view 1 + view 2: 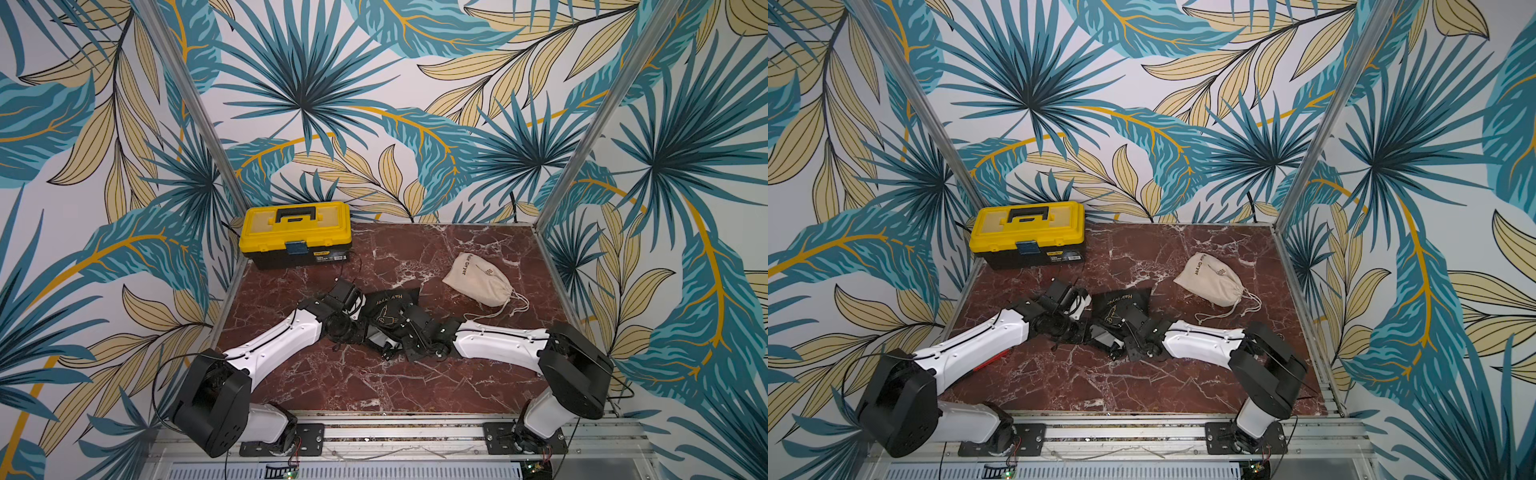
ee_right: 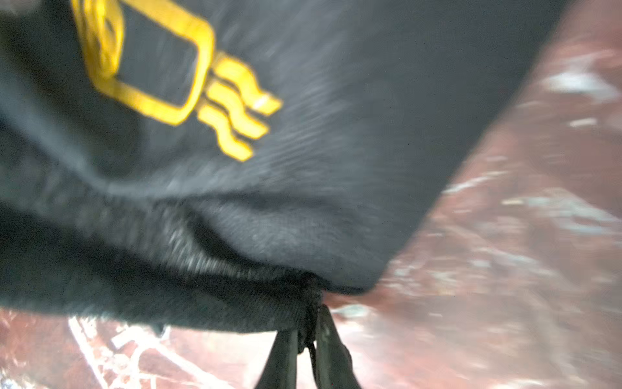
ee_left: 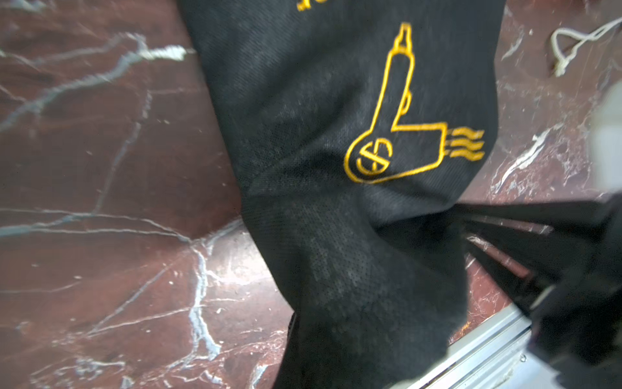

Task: Pack away hair dryers
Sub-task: Place the drawstring bag at the center of the board.

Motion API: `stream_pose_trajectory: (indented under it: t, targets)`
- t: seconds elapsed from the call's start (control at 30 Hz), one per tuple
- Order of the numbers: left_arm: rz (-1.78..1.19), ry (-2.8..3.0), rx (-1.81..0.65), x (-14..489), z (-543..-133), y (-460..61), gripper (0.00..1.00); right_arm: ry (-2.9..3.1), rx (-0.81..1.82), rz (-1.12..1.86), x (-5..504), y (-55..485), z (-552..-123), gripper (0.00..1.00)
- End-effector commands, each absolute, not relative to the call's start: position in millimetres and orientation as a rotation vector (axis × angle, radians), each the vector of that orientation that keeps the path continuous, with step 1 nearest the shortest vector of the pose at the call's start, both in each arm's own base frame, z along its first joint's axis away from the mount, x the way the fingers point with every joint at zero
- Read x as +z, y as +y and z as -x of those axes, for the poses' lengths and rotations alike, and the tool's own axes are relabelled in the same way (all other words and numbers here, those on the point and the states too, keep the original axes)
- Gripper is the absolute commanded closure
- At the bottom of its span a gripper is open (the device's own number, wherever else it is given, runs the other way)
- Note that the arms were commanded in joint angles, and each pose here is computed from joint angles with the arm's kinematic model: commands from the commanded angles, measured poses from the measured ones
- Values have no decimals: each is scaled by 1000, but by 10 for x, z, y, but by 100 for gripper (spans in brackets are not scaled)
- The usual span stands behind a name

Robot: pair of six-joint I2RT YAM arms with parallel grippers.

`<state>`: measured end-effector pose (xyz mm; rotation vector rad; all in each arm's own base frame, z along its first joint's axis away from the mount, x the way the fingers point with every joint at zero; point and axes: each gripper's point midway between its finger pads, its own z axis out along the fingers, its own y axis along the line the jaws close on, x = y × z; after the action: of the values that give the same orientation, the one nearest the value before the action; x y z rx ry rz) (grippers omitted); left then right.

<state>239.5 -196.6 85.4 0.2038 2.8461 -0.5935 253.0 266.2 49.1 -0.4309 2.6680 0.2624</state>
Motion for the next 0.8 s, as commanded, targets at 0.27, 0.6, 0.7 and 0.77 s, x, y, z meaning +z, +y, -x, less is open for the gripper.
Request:
stream_pose_trajectory:
  t: [0.27,0.6,0.7,0.77]
  targets:
    - [-177,2929,-649,624,-1991,-2239,100,2657,82,450,607,2022,-2692,89]
    - [-212,2904,-649,684,-1988,-2429,57,2665,197,307,678,1964,-2619,57]
    - [-210,2862,-590,840,-2024,-2348,50,2644,262,222,778,1932,-2551,45]
    - [-214,2824,-536,982,-2069,-2267,48,2621,314,149,878,1896,-2494,44]
